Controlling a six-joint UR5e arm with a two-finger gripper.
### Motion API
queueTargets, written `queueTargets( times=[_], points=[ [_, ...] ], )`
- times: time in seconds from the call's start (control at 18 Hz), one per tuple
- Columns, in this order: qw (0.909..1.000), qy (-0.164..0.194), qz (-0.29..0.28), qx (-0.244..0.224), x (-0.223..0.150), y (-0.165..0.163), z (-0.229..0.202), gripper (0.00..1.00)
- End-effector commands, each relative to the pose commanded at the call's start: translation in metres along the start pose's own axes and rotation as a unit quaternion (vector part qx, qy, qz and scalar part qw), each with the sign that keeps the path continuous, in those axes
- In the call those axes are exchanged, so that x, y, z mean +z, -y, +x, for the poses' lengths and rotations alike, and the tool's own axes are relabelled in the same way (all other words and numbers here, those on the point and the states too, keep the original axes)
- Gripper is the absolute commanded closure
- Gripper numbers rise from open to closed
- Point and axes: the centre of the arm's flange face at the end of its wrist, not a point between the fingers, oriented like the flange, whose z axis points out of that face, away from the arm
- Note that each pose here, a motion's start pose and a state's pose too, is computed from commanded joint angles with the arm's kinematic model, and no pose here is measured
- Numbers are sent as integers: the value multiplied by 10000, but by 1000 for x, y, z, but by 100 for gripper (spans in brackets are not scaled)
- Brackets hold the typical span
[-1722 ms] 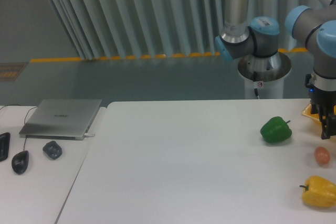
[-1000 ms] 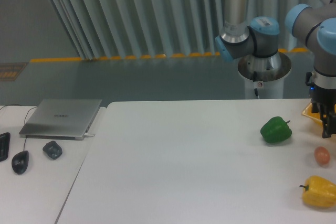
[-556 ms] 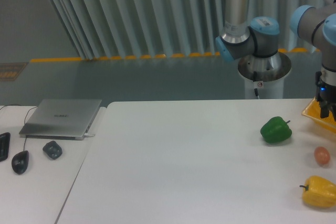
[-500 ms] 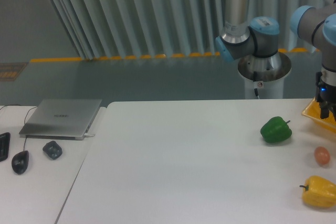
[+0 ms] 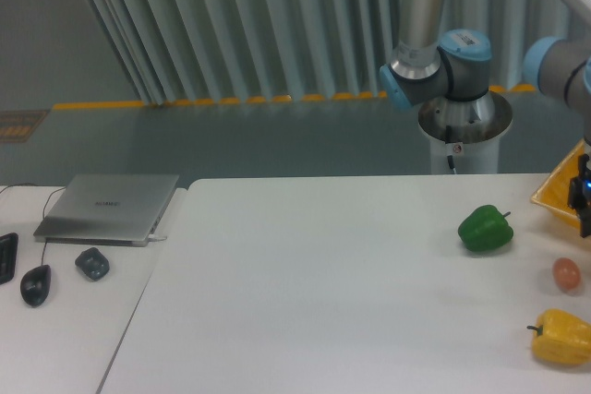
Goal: Place the red peppers in a basket
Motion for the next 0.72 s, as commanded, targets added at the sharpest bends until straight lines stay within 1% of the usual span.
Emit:
queueTargets(
  times=[0.22,0.33,0.44,0.56,0.72],
  points=[
    [9999,138,-37,-97,8,-18,-16,0],
    [9998,131,-48,-158,19,-20,-19,0],
    [9996,146,-61,-240,21,-28,-21,0],
    [9990,132,-61,-423,27,-29,-26,0],
    [9981,202,-54,-585,27,-29,-31,0]
  ],
)
